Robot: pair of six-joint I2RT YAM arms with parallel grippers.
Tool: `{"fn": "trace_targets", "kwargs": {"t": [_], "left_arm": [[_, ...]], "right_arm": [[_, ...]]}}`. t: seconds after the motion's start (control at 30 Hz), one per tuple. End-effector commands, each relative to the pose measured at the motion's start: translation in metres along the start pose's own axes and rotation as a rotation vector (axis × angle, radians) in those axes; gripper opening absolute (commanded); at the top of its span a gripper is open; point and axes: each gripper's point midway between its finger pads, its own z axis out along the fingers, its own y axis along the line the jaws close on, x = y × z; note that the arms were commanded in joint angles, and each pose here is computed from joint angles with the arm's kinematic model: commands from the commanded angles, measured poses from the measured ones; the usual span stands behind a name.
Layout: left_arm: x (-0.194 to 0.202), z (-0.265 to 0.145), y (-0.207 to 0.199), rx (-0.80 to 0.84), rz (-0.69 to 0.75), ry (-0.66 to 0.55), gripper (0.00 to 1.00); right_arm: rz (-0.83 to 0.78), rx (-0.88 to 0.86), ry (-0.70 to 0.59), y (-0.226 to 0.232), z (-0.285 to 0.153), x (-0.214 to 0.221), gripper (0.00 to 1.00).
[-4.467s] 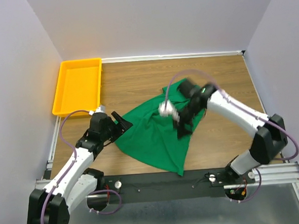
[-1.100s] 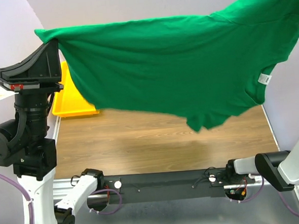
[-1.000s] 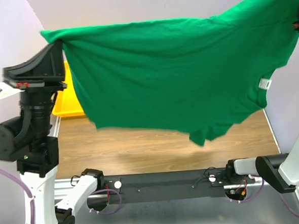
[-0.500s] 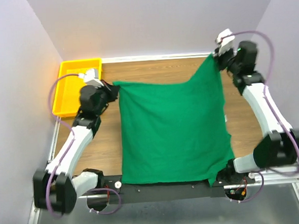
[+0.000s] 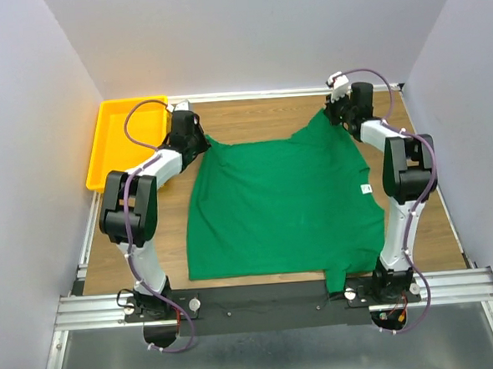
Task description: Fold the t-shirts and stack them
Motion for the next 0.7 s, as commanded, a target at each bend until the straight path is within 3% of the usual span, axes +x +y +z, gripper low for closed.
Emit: {"fn": "trace_targets", "kwargs": {"t": [0.0,0.37,0.67], "left_arm": [[-0.015,0.010,0.018,-0.120,0.023,-0.030,0.00],[-0.067,0.038,0.005,-0.100,0.044,-0.104,0.00],[-0.088,0.035,0.010,-0.098,0.054,-0.121,0.00]], "right_arm": [[0.009,0.058,-0.088,-0.022,0.017,-0.030,0.01],[0.036,0.100,-0.163,-0.049,0.024,-0.066,0.00],[0.062,0.104,-0.198,-0.062,-0.006,-0.090,0.01]]}}
